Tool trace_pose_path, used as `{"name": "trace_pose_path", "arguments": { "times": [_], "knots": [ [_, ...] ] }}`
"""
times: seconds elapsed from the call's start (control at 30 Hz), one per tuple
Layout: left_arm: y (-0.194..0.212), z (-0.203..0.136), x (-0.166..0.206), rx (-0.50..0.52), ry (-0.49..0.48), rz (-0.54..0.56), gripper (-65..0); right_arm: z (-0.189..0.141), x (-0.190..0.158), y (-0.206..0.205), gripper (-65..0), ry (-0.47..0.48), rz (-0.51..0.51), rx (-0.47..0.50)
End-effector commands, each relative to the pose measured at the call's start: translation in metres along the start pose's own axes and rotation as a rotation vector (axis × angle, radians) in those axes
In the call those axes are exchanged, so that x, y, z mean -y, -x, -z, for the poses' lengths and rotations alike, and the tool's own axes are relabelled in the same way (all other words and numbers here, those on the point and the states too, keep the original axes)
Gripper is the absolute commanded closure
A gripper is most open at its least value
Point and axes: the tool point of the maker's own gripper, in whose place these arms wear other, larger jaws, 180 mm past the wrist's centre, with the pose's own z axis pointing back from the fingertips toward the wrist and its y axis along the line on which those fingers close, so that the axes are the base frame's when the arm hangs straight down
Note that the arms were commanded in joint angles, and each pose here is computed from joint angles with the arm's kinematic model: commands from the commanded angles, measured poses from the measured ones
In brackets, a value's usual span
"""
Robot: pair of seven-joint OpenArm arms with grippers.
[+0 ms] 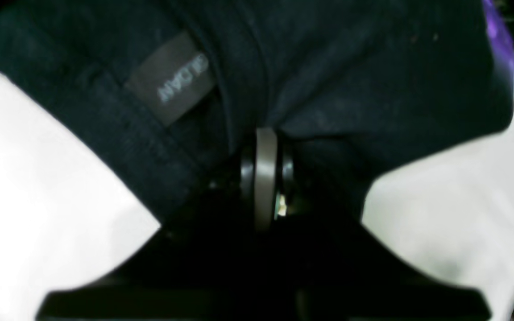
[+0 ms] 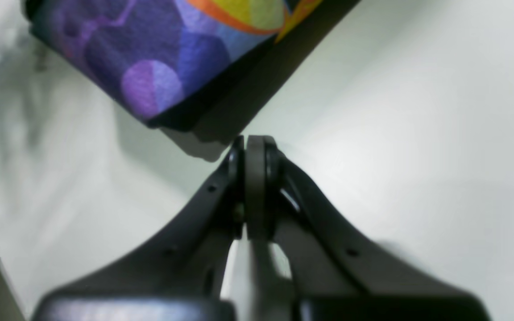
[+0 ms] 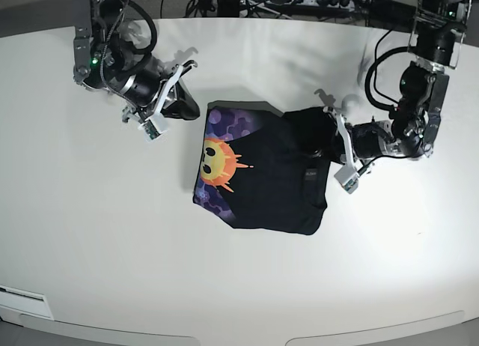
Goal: Fold the T-shirt properly
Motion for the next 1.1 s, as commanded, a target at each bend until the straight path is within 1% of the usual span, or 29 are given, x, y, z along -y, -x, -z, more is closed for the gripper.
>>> {"name": "trace_pose_path", "arguments": {
  "times": [0.0,0.07,0.1,0.2,0.23,0.27,0.3,0.4,0.47,0.57,0.7,0.77,0.83,0.9,0.97,1.07],
  "knots": [
    [0.018,-0.010,-0.001,-0.130,-0.019,0.033,0.0,-0.003,0.005,-0.032,0.0,0.027,-0.041,0.091],
    [0.002,-0.019,0.020,-0.108,0.040,0.066,0.0,0.003,0.020,-0.058,0.0,0.093,-0.072,0.119],
    [-0.004,-0.024,0.027,-0.097,0.055,0.085,0.0,0.007,0.026,-0.073,0.0,0.126,-0.098,0.137],
    [-0.007,-0.035,0.035,-0.079,0.053,0.122,0.0,0.020,0.050,-0.126,0.0,0.247,-0.205,0.176],
    [-0.007,-0.037,0.038,-0.075,0.056,0.126,0.0,0.026,0.056,-0.141,0.0,0.269,-0.235,0.180],
    [-0.007,-0.039,0.041,-0.069,0.062,0.129,0.0,0.033,0.060,-0.151,0.0,0.265,-0.260,0.175],
    [-0.006,-0.040,0.043,-0.069,0.061,0.131,0.0,0.043,0.059,-0.157,0.0,0.232,-0.279,0.165],
    [0.005,-0.043,0.046,-0.071,0.065,0.101,0.0,0.075,0.038,-0.166,0.0,0.051,-0.324,0.153],
    [0.011,-0.045,0.049,-0.062,0.074,0.069,0.0,0.098,0.025,-0.170,0.0,-0.028,-0.360,0.135],
    [0.022,-0.046,0.054,-0.054,0.087,0.024,0.0,0.126,0.013,-0.174,0.0,-0.074,-0.402,0.073],
    [0.033,-0.044,0.062,-0.050,0.107,-0.011,0.0,0.142,0.008,-0.184,0.0,-0.084,-0.479,0.069],
    [0.037,-0.042,0.061,-0.063,0.099,-0.010,0.0,0.143,0.011,-0.180,0.0,-0.078,-0.482,0.040],
    [0.038,-0.040,0.053,-0.068,0.057,0.008,0.0,0.143,0.015,-0.164,0.0,-0.077,-0.454,-0.020],
    [0.037,-0.039,0.039,-0.053,-0.013,0.042,0.0,0.141,0.019,-0.140,0.0,-0.077,-0.399,-0.070],
    [0.040,-0.039,0.023,-0.056,-0.088,0.083,0.0,0.135,0.021,-0.111,0.0,-0.077,-0.363,-0.098],
    [0.047,-0.040,0.004,-0.076,-0.167,0.122,0.0,0.117,0.024,-0.069,0.0,-0.052,-0.306,-0.125]
  ]
}}
